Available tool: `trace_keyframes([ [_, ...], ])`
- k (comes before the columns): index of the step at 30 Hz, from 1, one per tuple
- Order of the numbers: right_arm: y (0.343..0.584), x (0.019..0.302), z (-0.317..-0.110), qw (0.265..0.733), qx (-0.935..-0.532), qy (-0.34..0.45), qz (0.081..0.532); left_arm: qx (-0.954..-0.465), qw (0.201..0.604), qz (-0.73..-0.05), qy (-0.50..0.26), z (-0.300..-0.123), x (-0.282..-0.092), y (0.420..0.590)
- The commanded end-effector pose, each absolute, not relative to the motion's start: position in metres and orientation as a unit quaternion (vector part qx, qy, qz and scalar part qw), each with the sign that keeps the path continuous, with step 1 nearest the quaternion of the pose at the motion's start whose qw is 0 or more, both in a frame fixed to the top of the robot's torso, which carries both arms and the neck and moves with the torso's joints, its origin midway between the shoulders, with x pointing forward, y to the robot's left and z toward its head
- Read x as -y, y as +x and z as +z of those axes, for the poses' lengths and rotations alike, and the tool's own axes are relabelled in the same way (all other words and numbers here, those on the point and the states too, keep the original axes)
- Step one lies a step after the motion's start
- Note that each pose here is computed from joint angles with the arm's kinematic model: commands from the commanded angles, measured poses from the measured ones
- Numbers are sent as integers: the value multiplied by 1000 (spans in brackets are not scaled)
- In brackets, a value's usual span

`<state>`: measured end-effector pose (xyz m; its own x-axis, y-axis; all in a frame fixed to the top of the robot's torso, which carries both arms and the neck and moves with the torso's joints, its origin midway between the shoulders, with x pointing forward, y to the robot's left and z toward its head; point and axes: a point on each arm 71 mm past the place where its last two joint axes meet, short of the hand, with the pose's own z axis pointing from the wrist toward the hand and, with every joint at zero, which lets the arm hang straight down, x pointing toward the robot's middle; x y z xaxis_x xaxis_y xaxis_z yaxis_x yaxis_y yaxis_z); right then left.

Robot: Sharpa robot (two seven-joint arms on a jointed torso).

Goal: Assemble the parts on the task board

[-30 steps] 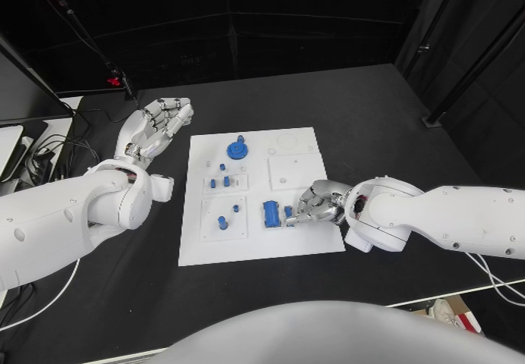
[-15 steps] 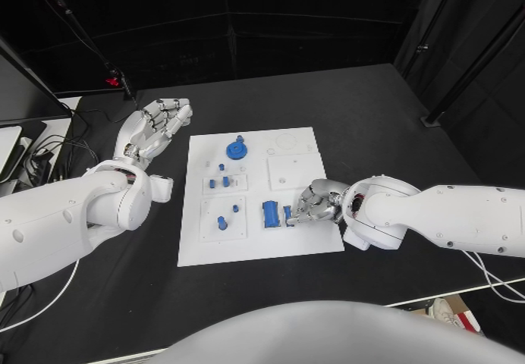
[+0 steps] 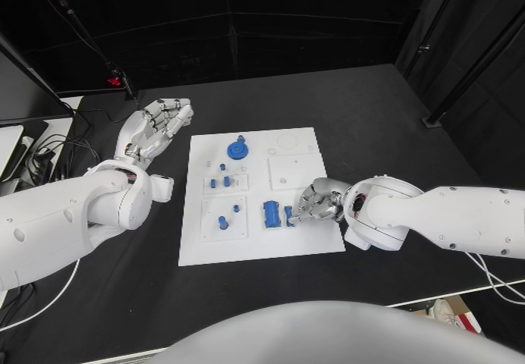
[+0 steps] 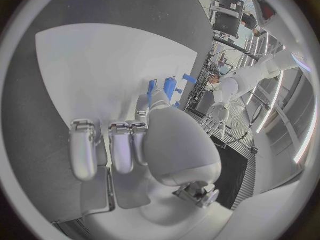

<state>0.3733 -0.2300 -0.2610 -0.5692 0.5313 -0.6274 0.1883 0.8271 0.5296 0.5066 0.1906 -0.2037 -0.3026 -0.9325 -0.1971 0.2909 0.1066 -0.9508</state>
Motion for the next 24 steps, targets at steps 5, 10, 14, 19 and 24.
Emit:
trace_keyframes([
  [5, 383, 240, -232, 528, -737, 266, 330, -519, 521, -618, -279, -199, -189, 504],
  [10, 405, 249, -210, 564, -637, 301, 430, -507, 529, -624, -271, -200, -188, 502],
  [14, 420, 251, -202, 557, -590, 304, 498, -499, 535, -628, -266, -200, -187, 499],
  [19, 432, 242, -196, 549, -538, 295, 567, -484, 544, -636, -256, -202, -186, 493],
  [24, 436, 227, -194, 541, -515, 283, 601, -474, 544, -646, -249, -205, -186, 487],
])
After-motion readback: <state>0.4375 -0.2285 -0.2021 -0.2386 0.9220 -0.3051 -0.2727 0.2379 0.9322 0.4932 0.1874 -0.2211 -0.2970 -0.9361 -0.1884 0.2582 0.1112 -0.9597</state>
